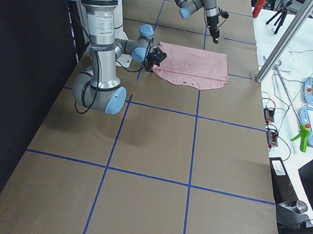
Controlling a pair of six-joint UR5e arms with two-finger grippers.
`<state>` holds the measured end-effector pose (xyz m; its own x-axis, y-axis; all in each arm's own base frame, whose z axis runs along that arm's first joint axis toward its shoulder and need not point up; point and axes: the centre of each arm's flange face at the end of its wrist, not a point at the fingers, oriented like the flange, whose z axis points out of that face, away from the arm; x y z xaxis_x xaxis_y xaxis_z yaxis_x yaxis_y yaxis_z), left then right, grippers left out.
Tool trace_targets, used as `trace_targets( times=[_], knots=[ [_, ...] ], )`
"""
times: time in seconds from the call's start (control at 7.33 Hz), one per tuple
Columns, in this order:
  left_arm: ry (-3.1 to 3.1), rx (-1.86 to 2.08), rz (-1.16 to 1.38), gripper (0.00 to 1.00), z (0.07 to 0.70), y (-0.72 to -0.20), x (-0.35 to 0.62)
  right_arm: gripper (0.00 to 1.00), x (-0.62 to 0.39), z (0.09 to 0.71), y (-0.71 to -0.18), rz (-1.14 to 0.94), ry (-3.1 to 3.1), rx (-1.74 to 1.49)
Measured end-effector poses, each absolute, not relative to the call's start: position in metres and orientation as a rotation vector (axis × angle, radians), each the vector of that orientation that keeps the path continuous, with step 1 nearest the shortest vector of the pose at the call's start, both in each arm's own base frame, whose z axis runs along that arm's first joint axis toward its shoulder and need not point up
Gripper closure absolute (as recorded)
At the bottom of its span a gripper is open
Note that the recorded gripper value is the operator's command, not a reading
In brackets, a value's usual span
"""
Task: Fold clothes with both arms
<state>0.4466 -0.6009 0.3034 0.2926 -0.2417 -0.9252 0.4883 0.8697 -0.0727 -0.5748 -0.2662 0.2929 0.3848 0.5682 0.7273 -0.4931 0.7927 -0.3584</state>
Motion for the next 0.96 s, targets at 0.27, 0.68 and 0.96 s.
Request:
trace_targets(
  times=[0.27, 0.68, 0.96],
  knots=[
    [1.180, 0.238, -0.497, 0.57, 0.3033, -0.6008, 0.4466, 1.00, -0.5743, 0.2929, -0.2663, 0.675, -0.961, -0.088],
    [1.179, 0.231, -0.500, 0.56, 0.3045, -0.5993, 0.4488, 1.00, -0.5708, 0.2893, -0.2685, 0.679, -0.948, -0.081],
    [1.179, 0.229, -0.502, 0.56, 0.3049, -0.5987, 0.4496, 1.00, -0.5693, 0.2872, -0.2696, 0.681, -0.950, -0.074]
  ],
)
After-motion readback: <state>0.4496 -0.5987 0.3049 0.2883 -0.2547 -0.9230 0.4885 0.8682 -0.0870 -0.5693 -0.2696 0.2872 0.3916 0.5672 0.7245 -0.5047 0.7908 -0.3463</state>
